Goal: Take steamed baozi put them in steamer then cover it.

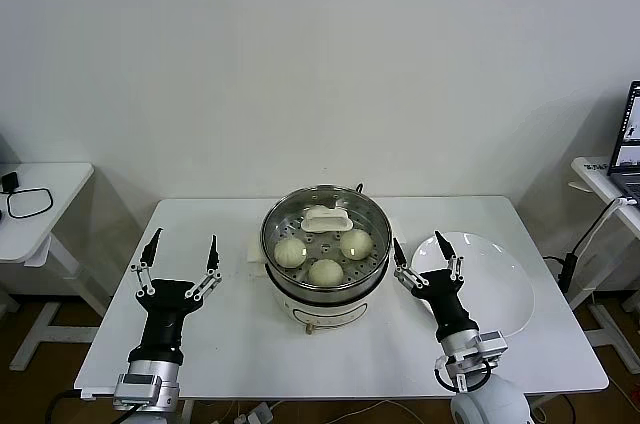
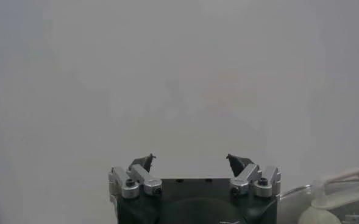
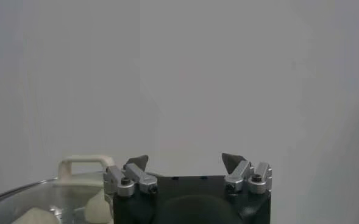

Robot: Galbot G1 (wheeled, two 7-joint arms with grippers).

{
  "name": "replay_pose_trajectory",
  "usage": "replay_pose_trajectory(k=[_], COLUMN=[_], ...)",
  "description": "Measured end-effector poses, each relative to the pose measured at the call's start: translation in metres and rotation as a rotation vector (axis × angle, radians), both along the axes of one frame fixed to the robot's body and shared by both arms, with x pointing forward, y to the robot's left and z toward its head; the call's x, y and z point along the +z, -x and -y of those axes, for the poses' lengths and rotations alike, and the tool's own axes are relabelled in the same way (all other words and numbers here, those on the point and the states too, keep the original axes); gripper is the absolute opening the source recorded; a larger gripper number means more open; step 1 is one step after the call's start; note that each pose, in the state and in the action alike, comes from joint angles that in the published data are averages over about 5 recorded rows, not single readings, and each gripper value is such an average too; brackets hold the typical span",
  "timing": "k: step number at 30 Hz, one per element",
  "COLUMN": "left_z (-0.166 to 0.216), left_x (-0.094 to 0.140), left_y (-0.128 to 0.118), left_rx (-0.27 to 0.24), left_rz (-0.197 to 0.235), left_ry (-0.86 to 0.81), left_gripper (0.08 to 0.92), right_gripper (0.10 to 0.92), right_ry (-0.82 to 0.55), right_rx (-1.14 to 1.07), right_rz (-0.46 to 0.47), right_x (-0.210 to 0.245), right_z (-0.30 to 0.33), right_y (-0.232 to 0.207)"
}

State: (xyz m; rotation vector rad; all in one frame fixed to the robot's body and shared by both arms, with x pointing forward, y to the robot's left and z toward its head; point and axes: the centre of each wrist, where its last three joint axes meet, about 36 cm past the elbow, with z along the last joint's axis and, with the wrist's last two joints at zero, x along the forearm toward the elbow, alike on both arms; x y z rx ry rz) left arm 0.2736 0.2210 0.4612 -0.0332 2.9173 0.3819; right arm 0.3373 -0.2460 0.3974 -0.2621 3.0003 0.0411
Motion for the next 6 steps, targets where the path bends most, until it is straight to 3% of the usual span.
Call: replay_pose_trajectory(k=[6], left_z=[-0.0004], left_x=[0.0000], left_y=[-0.0002], left_rx=[-0.001], left_rz=[0.001], left_ry=[0.002], left_gripper=[0.823], right_gripper=[0.823], right_ry=[0.003], right_rx=[-0.003], right_rz=[-0.003], right_x=[0.0004], right_z=[0.0004], right_y=[-0.0005])
